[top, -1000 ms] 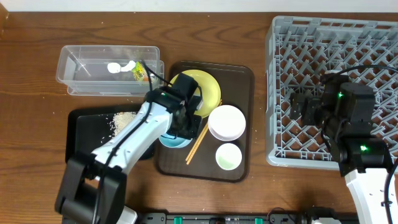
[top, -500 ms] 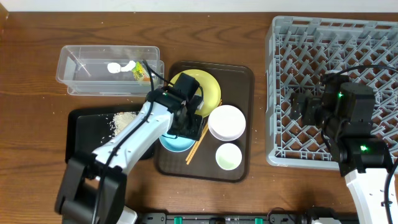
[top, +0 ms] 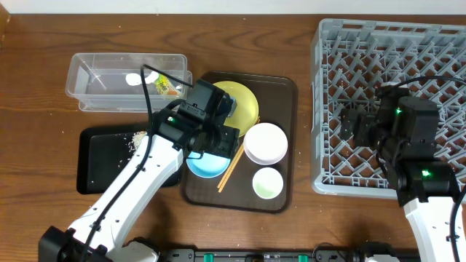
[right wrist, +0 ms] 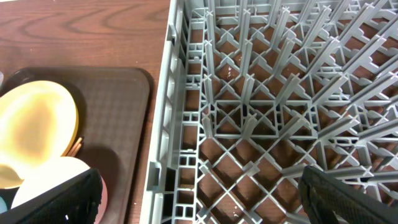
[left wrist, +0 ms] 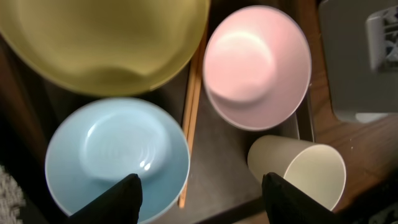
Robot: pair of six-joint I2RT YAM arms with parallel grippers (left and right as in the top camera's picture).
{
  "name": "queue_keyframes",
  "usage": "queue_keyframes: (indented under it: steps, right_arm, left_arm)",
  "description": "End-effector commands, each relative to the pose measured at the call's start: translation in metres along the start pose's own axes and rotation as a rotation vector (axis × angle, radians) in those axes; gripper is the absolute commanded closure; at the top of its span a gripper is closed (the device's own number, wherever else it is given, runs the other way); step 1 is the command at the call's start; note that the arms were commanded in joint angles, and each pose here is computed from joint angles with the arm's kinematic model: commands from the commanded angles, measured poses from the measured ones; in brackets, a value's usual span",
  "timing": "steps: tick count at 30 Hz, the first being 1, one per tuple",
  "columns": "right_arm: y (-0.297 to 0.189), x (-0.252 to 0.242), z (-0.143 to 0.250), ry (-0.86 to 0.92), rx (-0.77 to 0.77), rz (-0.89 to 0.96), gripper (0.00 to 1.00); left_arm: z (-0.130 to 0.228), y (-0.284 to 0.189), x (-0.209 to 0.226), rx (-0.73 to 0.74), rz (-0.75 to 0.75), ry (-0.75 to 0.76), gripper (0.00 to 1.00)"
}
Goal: Sort waste into correct bins and load items into the dishwasher rack
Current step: 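Return the blue bowl to the brown tray and release it, then grasp the white cup on the brown tray with the left gripper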
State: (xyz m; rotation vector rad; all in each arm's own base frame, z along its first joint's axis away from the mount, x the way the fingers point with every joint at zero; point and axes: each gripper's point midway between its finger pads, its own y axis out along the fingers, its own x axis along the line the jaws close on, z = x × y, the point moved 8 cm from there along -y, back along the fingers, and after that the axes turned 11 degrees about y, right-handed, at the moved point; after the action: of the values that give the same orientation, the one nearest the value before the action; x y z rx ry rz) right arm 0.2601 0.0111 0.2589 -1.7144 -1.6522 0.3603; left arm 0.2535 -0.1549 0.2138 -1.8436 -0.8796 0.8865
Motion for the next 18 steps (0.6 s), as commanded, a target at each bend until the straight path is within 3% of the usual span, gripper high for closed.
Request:
queue_keyframes:
  steps: [1,11,18]
  right_arm:
    - [-0.004,0.002,-0.006,-0.014,-0.018,0.0,0.01]
    - [-0.004,0.003,-0.006,-0.014,-0.018,0.0,0.01]
    - [-0.004,0.003,-0.006,-0.014,-0.018,0.0,0.01]
  left_arm:
    - [0.0,-0.003,0.001,0.004,-0.017,-0.039,0.36]
    - [0.004,0.002,-0.023,0.031,0.045,0.014,0.36]
    - [0.021,0.033,-0.05,0.133,0.072,0.103,0.35]
